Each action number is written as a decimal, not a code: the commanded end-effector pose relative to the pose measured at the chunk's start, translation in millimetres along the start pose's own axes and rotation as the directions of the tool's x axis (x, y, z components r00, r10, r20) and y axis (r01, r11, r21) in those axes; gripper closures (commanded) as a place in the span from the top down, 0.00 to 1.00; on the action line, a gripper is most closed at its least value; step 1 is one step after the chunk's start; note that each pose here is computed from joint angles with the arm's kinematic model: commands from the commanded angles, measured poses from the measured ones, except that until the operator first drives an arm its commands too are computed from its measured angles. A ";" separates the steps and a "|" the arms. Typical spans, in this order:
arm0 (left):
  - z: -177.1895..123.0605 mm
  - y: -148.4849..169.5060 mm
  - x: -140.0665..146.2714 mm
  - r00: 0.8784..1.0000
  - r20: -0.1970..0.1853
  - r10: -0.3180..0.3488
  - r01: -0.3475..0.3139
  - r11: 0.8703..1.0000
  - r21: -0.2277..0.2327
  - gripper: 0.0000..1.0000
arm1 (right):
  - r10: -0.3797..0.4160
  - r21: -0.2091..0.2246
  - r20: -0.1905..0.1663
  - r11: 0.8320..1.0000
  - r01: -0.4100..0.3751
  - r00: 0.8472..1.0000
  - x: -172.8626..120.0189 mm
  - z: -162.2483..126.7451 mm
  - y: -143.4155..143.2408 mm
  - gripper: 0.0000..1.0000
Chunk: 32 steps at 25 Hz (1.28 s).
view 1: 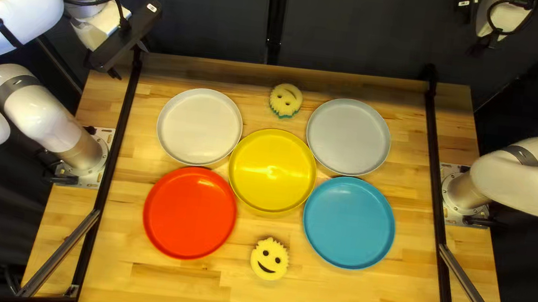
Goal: Pick up sponge and scrub the plate
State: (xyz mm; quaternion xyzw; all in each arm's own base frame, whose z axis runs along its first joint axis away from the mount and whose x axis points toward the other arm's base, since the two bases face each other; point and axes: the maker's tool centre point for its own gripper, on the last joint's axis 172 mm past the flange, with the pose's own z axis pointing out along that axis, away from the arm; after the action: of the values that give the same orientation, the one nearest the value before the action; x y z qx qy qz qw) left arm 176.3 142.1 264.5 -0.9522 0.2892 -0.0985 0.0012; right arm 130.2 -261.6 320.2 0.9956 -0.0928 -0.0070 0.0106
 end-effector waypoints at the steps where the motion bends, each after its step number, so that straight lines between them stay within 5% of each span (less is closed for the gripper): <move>1: 0.0 0.0 0.0 1.000 0.000 0.000 0.000 1.000 0.000 1.00 | 0.000 0.000 0.000 1.000 0.000 1.000 0.0 0.0 0.0 1.00; 5: 0.9 -0.1 -1.2 1.000 -0.009 -0.006 0.006 1.000 -0.002 1.00 | 0.000 0.000 0.000 1.000 0.000 1.000 0.0 0.0 0.0 1.00; 8: 16.9 2.0 26.0 1.000 -0.011 0.008 -0.008 1.000 -0.007 1.00 | 0.000 0.000 0.000 1.000 0.000 1.000 0.0 0.0 0.0 1.00; 15: 28.4 25.8 133.0 0.994 -0.075 0.075 -0.077 0.997 -0.021 1.00 | 0.000 0.000 0.000 1.000 0.000 1.000 0.0 0.0 0.0 1.00; 21: 84.2 59.1 260.6 0.969 -0.157 0.192 -0.201 0.979 -0.040 1.00 | 0.000 0.000 0.000 1.000 0.000 1.000 0.0 0.0 0.0 1.00; 32: 93.1 65.3 263.5 0.971 -0.139 0.197 -0.204 0.978 -0.041 1.00 | 0.000 0.000 0.000 1.000 0.000 1.000 0.0 0.0 0.0 1.00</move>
State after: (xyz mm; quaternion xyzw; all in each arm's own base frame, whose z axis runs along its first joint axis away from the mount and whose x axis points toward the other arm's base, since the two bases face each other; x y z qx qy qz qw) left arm 374.4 -59.4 224.8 -0.9062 0.3883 -0.1628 -0.0383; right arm 130.2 -261.6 320.3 0.9956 -0.0927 -0.0070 0.0106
